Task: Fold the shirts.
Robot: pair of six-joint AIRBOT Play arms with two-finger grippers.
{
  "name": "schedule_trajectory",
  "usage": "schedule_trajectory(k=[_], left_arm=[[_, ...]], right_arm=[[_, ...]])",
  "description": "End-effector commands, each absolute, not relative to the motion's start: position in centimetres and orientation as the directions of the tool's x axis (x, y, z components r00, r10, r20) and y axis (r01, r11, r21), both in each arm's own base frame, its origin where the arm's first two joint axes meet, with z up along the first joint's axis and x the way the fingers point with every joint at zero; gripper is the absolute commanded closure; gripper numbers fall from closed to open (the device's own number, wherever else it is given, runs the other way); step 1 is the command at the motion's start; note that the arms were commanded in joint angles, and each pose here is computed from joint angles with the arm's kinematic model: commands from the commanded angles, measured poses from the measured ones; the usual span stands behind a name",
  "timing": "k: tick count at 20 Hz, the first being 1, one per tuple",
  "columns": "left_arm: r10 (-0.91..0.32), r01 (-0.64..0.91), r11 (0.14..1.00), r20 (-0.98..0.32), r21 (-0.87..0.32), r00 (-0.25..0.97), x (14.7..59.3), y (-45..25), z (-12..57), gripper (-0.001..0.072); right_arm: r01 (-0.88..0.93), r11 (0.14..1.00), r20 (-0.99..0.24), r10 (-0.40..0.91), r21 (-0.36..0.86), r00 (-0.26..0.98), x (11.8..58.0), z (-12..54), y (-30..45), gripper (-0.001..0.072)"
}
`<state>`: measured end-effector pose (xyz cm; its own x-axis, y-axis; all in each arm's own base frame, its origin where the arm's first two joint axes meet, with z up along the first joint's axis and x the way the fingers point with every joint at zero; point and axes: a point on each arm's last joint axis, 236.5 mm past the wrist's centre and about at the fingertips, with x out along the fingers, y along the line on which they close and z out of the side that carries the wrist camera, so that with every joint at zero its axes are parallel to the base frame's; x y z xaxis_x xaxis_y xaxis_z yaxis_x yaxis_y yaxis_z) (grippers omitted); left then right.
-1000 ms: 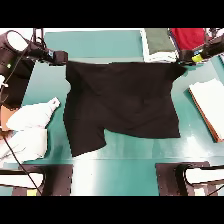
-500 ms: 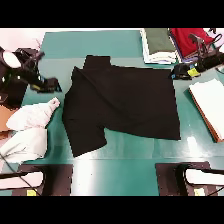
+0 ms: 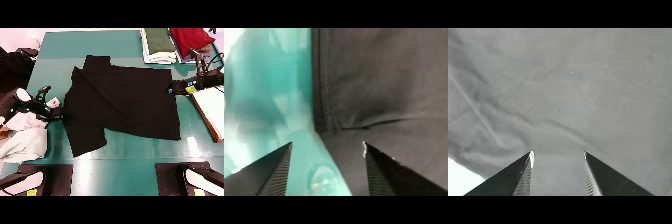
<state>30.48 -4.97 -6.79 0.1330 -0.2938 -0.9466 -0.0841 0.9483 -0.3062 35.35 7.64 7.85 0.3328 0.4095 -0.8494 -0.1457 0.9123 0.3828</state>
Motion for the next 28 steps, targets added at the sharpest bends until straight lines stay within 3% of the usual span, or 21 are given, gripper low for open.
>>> schedule_trajectory(k=[1, 5, 7, 8, 11, 14, 15, 17, 20, 25, 28], left_arm=[[-0.347, -0.139, 0.918, -0.922, -0.371, 0.172, 30.6, -6.3, -8.0, 0.0179], [-0.444, -0.142, 0.866, -0.868, -0.479, 0.221, 31.7, -8.6, -6.9, 0.0193], [-0.455, -0.14, 0.863, -0.868, -0.485, 0.2, 31.2, -8.9, -6.9, 0.0604], [-0.465, -0.13, 0.861, -0.865, -0.491, 0.187, 30.9, -9.1, -6.8, 0.068], [-0.465, -0.063, 0.87, -0.855, -0.49, 0.231, 31.7, -9.1, -4.4, 0.0681], [-0.451, 0.005, 0.879, -0.826, -0.477, 0.338, 33.0, -8.9, -0.3, 0.068], [-0.449, 0.024, 0.881, -0.818, -0.473, 0.36, 33.1, -8.9, 0.6, 0.068], [-0.449, 0.043, 0.882, -0.808, -0.47, 0.381, 33.1, -8.9, 1.4, 0.068], [-0.45, 0.043, 0.882, -0.809, -0.47, 0.378, 33.0, -8.9, 1.4, 0.068], [-0.45, 0.041, 0.881, -0.808, -0.471, 0.381, 33.1, -8.9, 1.4, 0.068], [-0.45, 0.041, 0.881, -0.808, -0.471, 0.381, 33.1, -8.9, 1.4, 0.068]], right_arm=[[-0.154, 0.908, -0.835, 0.419, 0.39, 0.355, 34.8, 8.5, 8.0, 0.0334], [-0.162, 0.91, -0.828, 0.416, 0.383, 0.377, 34.5, 9.4, 7.9, 0.0334], [-0.155, 0.912, -0.825, 0.41, 0.38, 0.39, 34.2, 10.0, 7.4, 0.0334], [-0.139, 0.915, -0.828, 0.402, 0.379, 0.39, 33.9, 10.1, 6.7, 0.0334], [-0.021, 0.921, -0.857, 0.37, 0.389, 0.359, 31.7, 8.4, 3.2, 0.0334], [0.209, 0.901, -0.912, 0.325, 0.379, 0.251, 26.3, 2.5, -1.5, 0.0315], [0.295, 0.887, -0.931, 0.312, 0.356, 0.188, 23.6, 0.2, -3.0, 0.0179], [0.442, 0.829, -0.936, 0.34, 0.343, 0.09, 19.3, -3.6, -4.3, 0.014], [0.539, 0.752, -0.901, 0.433, 0.379, 0.028, 16.1, -7.0, -3.6, 0.0228], [0.506, 0.717, -0.852, 0.519, 0.479, 0.07, 18.5, -8.9, 0.0, 0.0236], [0.42, 0.743, -0.843, 0.527, 0.521, 0.113, 21.9, -8.7, 2.3, 0.0422]])
